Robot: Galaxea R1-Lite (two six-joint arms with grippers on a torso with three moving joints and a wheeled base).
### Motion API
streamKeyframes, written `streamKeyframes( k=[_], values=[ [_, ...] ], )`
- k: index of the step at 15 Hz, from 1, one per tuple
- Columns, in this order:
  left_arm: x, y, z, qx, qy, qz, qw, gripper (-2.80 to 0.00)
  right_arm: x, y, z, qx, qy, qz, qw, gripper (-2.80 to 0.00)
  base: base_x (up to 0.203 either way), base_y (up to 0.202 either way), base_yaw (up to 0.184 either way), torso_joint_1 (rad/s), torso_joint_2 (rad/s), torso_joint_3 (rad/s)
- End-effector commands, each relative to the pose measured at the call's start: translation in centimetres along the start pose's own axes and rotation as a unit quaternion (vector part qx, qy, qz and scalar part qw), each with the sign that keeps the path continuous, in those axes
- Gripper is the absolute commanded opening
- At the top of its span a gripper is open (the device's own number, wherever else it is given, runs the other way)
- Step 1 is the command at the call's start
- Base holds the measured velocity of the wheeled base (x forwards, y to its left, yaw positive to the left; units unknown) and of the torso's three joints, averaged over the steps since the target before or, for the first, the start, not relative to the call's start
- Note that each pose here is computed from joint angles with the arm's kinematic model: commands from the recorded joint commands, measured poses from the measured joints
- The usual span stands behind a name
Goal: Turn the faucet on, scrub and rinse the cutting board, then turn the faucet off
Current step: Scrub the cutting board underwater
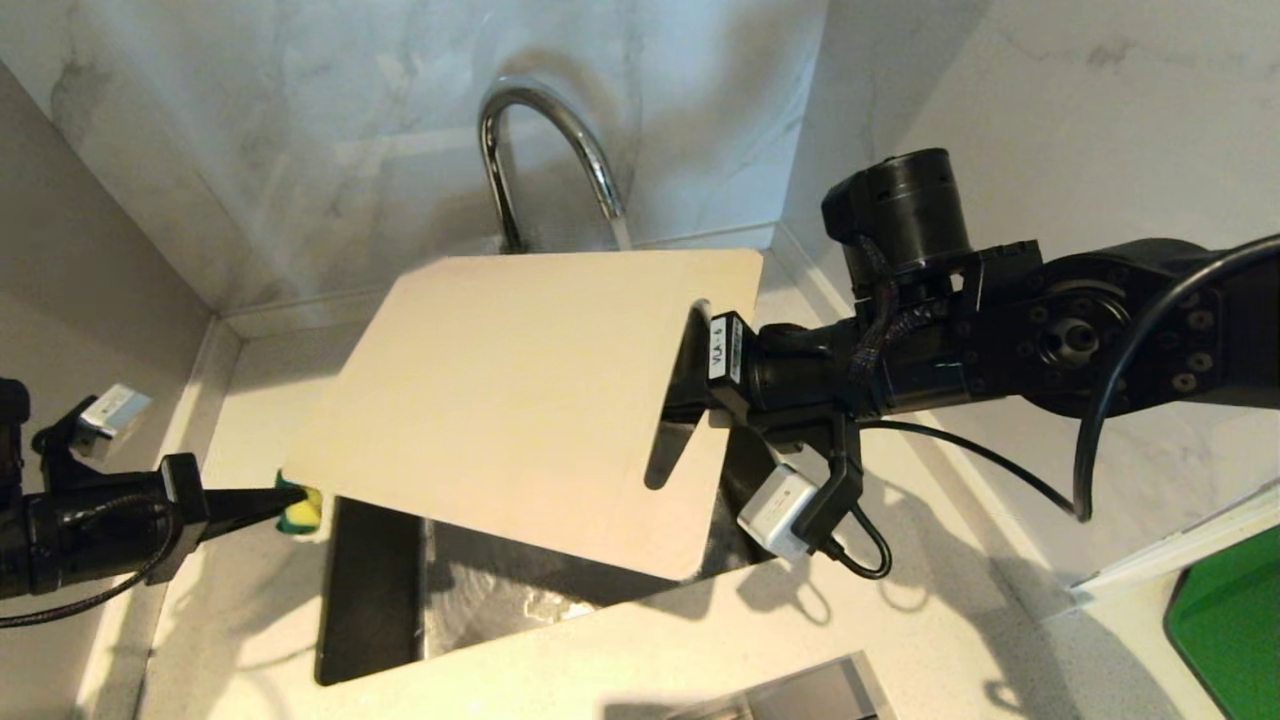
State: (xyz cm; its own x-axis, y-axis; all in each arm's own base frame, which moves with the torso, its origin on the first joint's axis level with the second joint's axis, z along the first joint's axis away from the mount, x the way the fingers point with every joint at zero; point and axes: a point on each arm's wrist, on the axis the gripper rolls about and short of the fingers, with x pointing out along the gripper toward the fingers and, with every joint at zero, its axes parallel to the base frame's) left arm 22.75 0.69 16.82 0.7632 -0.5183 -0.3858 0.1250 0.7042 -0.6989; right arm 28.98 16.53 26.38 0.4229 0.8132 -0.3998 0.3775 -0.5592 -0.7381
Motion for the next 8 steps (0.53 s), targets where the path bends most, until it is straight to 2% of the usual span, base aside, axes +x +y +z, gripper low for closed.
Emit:
streamKeyframes(
  k=[1,4,8],
  values=[
    [-0.2,0.3,0.2,-0.006,-0.006,0.005,0.9999,-2.80,0.1,0.2,0.2,-0.007,-0.001,-0.001,1.000,-2.80,0.000,0.000,0.000,0.000,0.00,0.000],
    [-0.4,-0.6,1.1,0.007,-0.019,-0.008,0.9998,-2.80,0.4,0.6,0.4,-0.009,0.004,-0.005,1.000,-2.80,0.000,0.000,0.000,0.000,0.00,0.000],
    [-1.2,-3.5,2.5,0.019,-0.014,-0.028,0.9993,-2.80,0.2,0.8,1.0,-0.005,-0.003,-0.001,1.000,-2.80,0.000,0.000,0.000,0.000,0.00,0.000]
  ],
)
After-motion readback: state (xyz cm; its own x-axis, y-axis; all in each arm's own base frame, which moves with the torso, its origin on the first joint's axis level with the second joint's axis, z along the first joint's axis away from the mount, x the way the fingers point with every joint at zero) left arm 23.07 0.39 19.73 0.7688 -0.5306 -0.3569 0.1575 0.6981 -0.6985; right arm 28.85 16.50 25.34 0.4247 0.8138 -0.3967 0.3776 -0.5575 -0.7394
